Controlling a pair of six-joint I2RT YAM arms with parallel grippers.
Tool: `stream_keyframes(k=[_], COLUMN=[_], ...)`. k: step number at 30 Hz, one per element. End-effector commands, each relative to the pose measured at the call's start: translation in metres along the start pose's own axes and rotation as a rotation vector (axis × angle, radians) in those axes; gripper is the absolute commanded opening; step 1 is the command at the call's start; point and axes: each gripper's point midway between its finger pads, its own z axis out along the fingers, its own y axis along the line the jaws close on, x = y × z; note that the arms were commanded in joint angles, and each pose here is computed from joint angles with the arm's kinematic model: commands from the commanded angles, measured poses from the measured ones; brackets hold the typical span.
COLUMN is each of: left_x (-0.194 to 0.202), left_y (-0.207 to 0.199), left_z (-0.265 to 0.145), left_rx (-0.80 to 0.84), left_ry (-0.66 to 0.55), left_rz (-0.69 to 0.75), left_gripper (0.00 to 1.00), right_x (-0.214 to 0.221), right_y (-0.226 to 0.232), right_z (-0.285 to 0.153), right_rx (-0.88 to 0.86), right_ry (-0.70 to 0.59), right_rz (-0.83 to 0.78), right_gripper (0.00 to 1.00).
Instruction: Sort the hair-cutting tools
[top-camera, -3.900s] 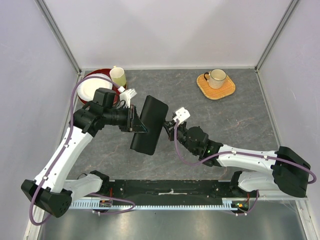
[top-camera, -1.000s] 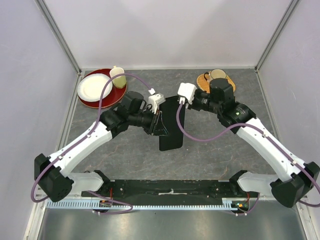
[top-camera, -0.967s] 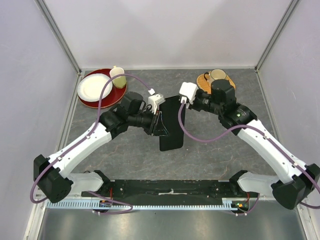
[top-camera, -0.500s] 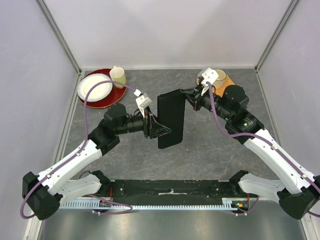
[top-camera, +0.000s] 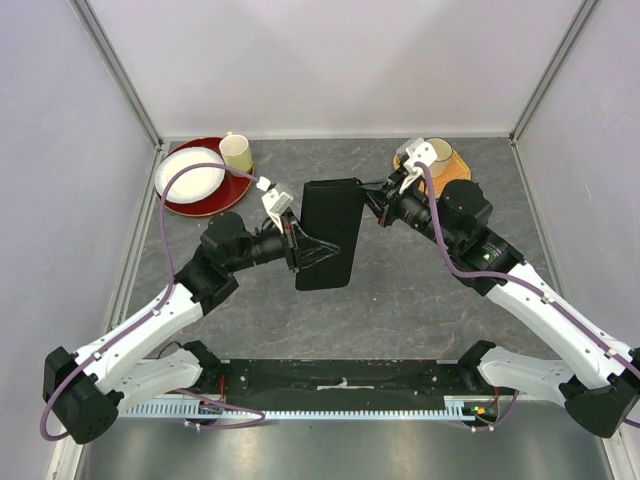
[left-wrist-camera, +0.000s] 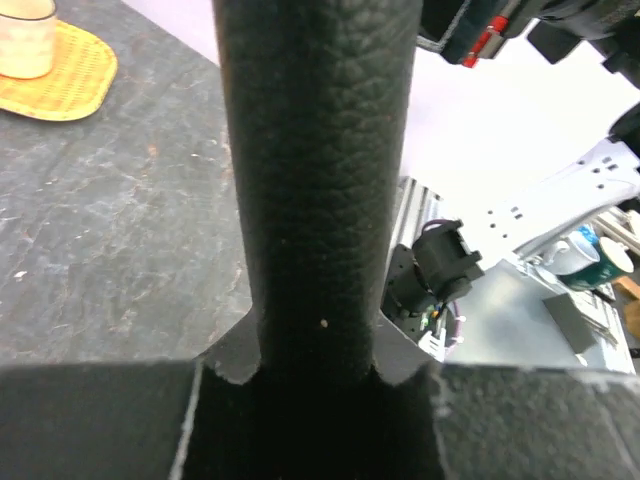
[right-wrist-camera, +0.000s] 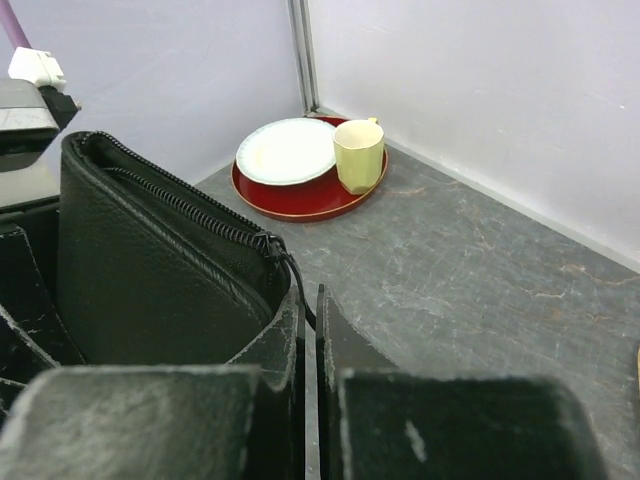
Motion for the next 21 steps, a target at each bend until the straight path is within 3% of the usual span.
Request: stream_keyframes(k=[1,9,21], left_x=[-0.022,0.018,0.071], left_y=[0.006,-0.006,0.009], left_z=[-0.002,-0.034,-0.059], left_rx=[-0.091,-0.13,-0.243], left_ry=[-0.014,0.268,0.536], left_rz=[0.039,-0.049,-0.171], left_gripper=[0.02,0.02,0.02], right_x=[-0.022,-0.001,0.012], right_y=[0.033,0.015,-0.008], right_z=[-0.009,-0.022,-0.01], right_rx=[-0.129,-0.11,-0.09], right_ry=[-0.055,0.014,0.096], right_rz=[-0.019,-0.353,-0.682], right_gripper=[0.0,0.0,0.0])
